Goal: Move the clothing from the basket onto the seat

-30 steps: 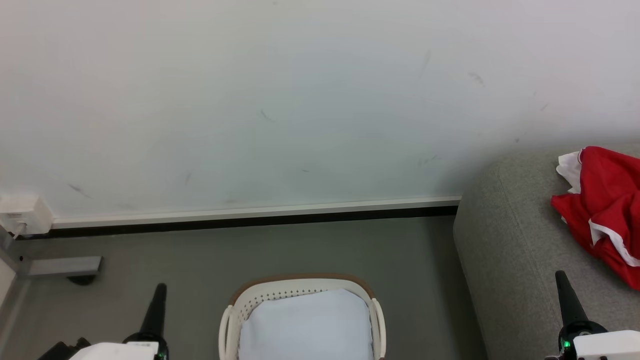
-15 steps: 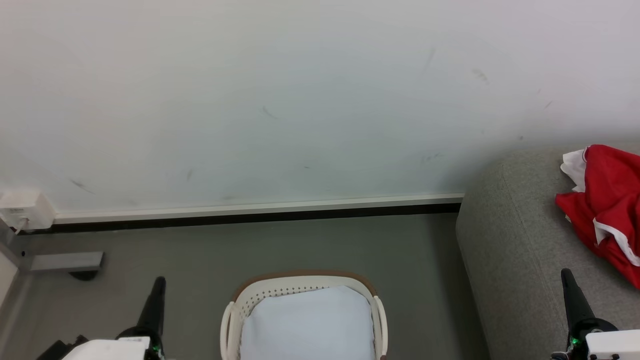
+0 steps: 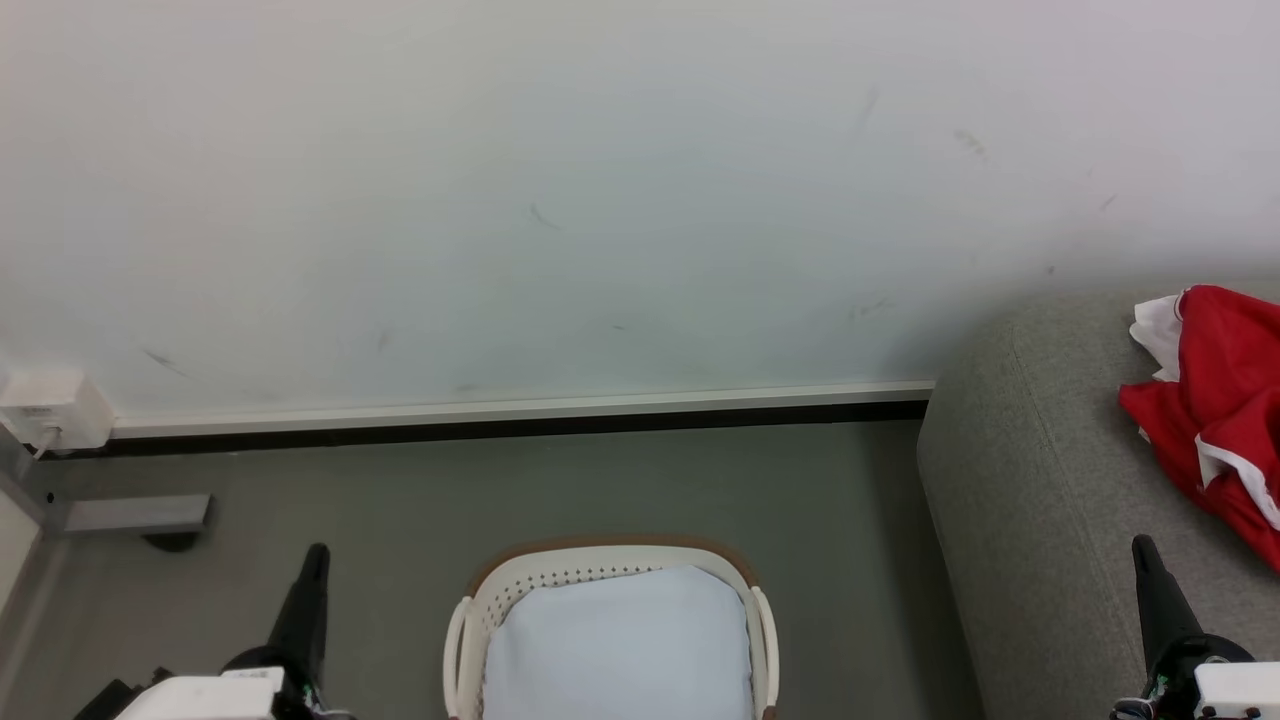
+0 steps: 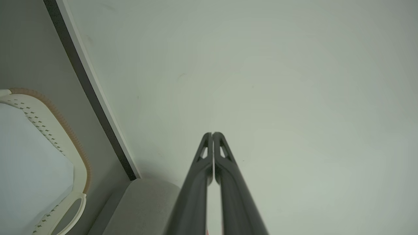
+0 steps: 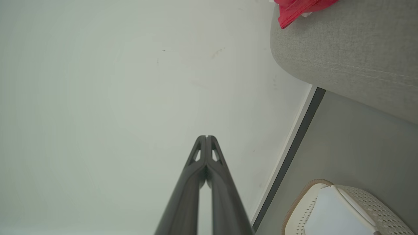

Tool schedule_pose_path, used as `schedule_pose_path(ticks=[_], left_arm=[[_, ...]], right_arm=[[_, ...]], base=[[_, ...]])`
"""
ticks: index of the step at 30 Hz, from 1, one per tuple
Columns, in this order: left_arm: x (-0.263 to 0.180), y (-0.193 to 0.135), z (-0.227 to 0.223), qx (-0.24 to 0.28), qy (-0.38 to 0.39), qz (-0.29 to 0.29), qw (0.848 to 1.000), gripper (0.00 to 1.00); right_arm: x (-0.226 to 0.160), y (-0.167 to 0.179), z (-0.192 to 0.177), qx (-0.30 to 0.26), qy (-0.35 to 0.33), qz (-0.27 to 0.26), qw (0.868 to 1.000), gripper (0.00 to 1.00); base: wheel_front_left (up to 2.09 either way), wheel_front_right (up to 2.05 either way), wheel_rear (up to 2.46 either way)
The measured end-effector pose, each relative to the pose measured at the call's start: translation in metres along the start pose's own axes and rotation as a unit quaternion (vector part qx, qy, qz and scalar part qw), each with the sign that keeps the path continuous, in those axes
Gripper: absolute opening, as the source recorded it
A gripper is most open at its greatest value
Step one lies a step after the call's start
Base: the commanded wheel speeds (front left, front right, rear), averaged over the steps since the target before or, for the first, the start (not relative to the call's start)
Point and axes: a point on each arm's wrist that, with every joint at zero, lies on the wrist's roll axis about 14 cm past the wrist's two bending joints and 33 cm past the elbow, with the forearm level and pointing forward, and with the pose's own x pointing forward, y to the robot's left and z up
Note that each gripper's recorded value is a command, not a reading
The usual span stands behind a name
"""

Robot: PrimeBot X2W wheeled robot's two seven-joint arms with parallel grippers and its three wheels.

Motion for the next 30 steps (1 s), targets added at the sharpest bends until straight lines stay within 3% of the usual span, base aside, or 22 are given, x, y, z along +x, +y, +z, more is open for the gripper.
schedule_pose_path(ticks=[12, 30], left_arm=[[0.0015, -0.0029, 0.0023, -0.035, 0.0, -0.008, 0.999, 0.0], [0.0015, -0.0033, 0.0024, -0.035, 0.0, -0.009, 0.999, 0.0]], right_arm=[[0.0021, 0.0, 0.0012, 0.035, -0.001, 0.002, 0.999, 0.0], [0.0021, 0.0003, 0.0011, 0.036, -0.001, 0.003, 0.999, 0.0]], base=[[0.0, 0.0, 0.0], [0.0, 0.0, 0.0]])
